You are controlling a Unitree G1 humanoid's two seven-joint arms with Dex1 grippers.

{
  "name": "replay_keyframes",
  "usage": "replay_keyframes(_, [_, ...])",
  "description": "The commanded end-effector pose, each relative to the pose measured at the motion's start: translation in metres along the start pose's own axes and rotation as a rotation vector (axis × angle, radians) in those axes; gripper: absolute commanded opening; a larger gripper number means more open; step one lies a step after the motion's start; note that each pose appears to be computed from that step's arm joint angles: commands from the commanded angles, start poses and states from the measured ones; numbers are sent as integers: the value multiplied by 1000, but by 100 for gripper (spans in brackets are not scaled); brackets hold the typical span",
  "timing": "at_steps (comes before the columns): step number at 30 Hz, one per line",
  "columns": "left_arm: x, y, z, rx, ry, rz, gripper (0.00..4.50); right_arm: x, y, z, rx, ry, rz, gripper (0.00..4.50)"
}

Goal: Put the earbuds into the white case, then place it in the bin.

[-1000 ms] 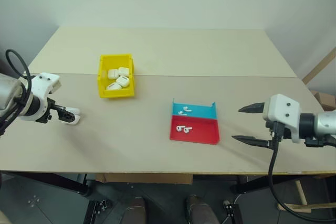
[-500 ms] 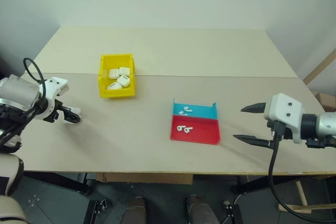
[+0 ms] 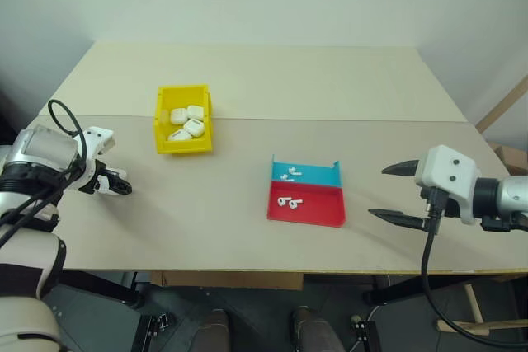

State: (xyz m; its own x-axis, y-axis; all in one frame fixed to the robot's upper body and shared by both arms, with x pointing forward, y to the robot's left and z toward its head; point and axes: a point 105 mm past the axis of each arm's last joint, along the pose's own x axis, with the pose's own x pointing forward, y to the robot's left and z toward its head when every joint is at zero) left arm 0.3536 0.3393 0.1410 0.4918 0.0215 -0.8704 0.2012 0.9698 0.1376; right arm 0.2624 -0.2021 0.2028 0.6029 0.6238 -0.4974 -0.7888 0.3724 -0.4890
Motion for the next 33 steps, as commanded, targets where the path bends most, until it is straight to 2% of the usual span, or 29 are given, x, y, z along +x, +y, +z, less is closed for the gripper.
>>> replay_keyframes(1, [-1,9,-2,-22,8,32,450,-5,-6,3,-37,12,-37,448])
replay_keyframes(5, [2,6,-6,-16,35,21,450,-5,-7,3,-36,15,-42,448])
replay_keyframes(6, [3,5,-7,-21,40,13,412,-5,-7,3,-35,16,-43,450])
replay_keyframes(7, [3,5,-7,-24,43,8,397,-5,-7,3,-35,17,-44,450])
replay_keyframes(9, [5,5,-11,-21,61,7,339,-5,-7,2,-38,27,-46,450])
replay_keyframes(10, [6,4,-12,-22,68,3,297,-5,-7,1,-40,30,-47,450])
replay_keyframes(11, [6,5,-13,-17,71,4,279,-5,-7,1,-39,29,-48,450])
replay_keyframes(19, [1,5,-4,-17,20,15,279,-4,-8,1,-41,28,-55,450])
replay_keyframes(24, [-25,-13,20,21,-131,-85,279,-5,-11,1,-48,28,-71,450])
replay_keyframes(28, [-62,-51,40,126,-345,-250,279,-6,-15,3,-72,15,-95,450])
replay_keyframes(30, [-76,-73,48,204,-513,-297,279,-7,-19,6,-91,0,-114,450])
replay_keyframes(33, [-93,-111,48,296,-701,-385,279,-9,-24,12,-113,-14,-137,450])
